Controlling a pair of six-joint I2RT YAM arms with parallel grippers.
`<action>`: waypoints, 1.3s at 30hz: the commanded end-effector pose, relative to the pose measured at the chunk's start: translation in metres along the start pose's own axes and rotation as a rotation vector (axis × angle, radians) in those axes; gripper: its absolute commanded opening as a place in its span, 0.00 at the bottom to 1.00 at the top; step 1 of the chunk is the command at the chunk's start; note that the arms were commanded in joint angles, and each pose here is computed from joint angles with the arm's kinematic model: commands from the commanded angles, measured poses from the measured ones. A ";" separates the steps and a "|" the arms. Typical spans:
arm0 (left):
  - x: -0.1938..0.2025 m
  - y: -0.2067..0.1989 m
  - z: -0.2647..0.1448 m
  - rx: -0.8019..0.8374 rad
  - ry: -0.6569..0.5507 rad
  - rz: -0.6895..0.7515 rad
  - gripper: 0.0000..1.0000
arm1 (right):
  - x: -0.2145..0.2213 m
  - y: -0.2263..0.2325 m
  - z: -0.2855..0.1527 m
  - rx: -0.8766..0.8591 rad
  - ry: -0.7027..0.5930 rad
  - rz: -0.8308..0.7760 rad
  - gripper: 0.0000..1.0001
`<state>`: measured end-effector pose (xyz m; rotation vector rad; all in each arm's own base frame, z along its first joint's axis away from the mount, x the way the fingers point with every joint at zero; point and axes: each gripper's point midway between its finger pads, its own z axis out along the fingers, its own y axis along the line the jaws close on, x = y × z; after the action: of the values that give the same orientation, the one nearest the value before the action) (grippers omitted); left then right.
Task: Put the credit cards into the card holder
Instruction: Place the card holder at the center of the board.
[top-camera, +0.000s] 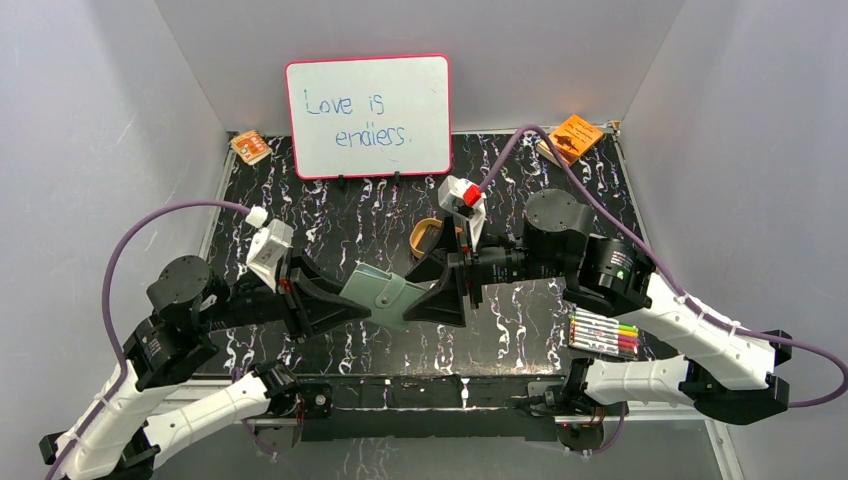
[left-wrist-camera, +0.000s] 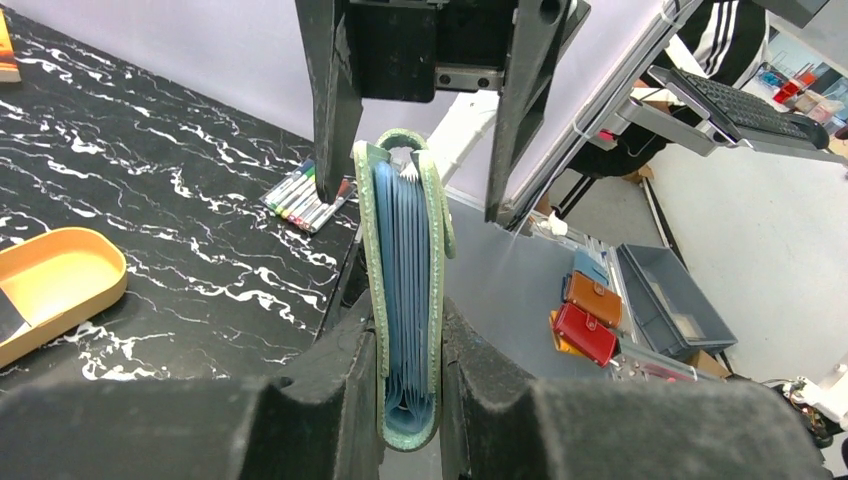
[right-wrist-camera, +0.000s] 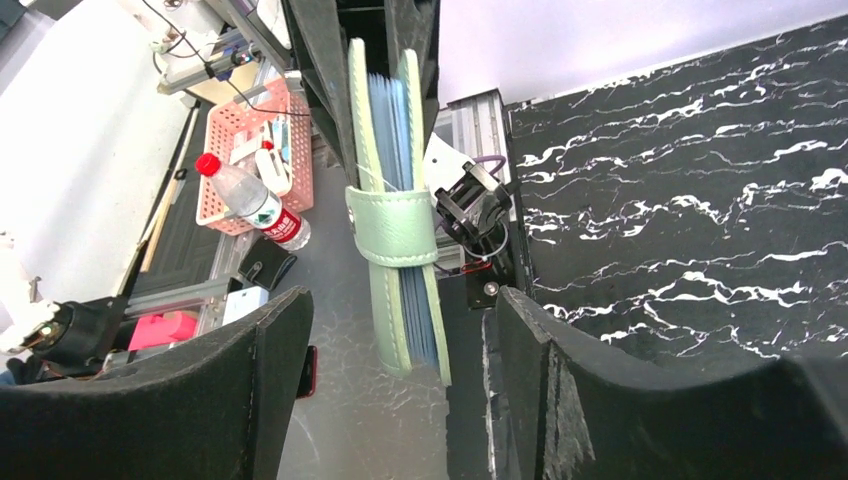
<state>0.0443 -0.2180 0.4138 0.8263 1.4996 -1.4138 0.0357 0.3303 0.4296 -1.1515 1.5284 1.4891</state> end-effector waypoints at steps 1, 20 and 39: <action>-0.028 -0.020 -0.003 0.075 -0.092 0.080 0.00 | -0.011 0.004 -0.003 0.002 -0.022 0.027 0.74; -0.041 -0.019 -0.001 0.056 -0.157 0.051 0.52 | -0.027 0.009 0.007 -0.042 -0.094 0.030 0.00; -0.067 0.016 0.006 0.014 -0.529 -0.120 0.73 | -0.091 -0.005 -0.019 0.020 -0.649 -0.214 0.00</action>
<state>0.0811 -0.2240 0.4344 0.4208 1.2893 -1.5517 0.0705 0.3431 0.4613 -0.8352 1.1679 1.4907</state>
